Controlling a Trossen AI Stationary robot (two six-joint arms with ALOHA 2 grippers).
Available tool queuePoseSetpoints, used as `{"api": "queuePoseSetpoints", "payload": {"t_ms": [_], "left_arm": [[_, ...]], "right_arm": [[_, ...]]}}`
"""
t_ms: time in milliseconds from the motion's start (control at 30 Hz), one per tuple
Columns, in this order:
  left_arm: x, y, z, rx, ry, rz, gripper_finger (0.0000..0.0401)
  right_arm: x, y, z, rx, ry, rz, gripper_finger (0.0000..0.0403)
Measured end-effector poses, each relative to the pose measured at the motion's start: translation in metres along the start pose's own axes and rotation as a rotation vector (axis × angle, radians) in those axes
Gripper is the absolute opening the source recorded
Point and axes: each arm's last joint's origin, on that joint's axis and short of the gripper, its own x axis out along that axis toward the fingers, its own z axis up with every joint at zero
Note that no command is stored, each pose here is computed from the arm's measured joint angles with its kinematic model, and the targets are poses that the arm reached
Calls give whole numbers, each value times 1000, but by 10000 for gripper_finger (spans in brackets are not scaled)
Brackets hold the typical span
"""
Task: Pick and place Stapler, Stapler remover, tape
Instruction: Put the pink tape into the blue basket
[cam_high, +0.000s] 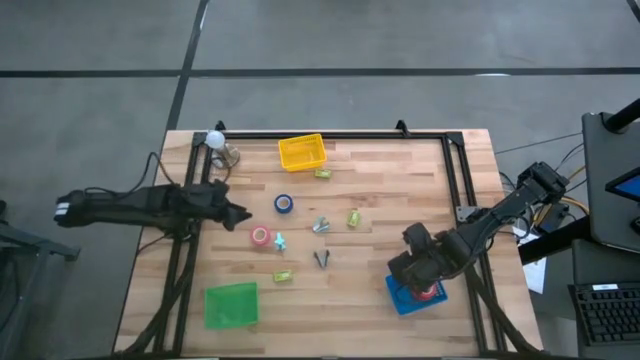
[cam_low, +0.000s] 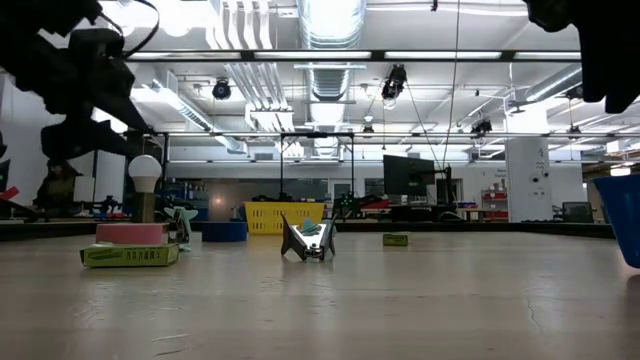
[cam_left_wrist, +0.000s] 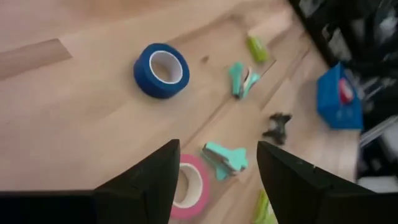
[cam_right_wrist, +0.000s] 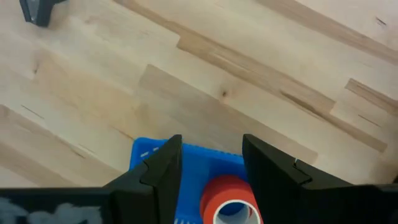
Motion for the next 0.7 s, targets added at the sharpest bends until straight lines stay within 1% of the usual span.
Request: {"api": "queuePoseSetpoints", "payload": {"t_ms": [167, 300, 367, 433, 533, 700], "left_arm": [[15, -6, 1, 103, 97, 73, 218], [29, -6, -3, 168, 201, 113, 218], [35, -4, -6, 183, 263, 132, 218], [40, -5, -7, 188, 292, 134, 218], [46, -2, -11, 206, 338, 171, 218], [53, -3, -12, 227, 362, 187, 218]], "right_arm": [[-1, 1, 1, 18, -23, 8, 154], [-1, 1, 1, 36, -25, 12, 153], [-1, 1, 1, 37, -25, 15, 155], [-2, 2, 1, 40, -25, 20, 157], [-3, 2, 1, 44, -42, 26, 156], [-3, 3, 2, 49, -48, 28, 147]]}}
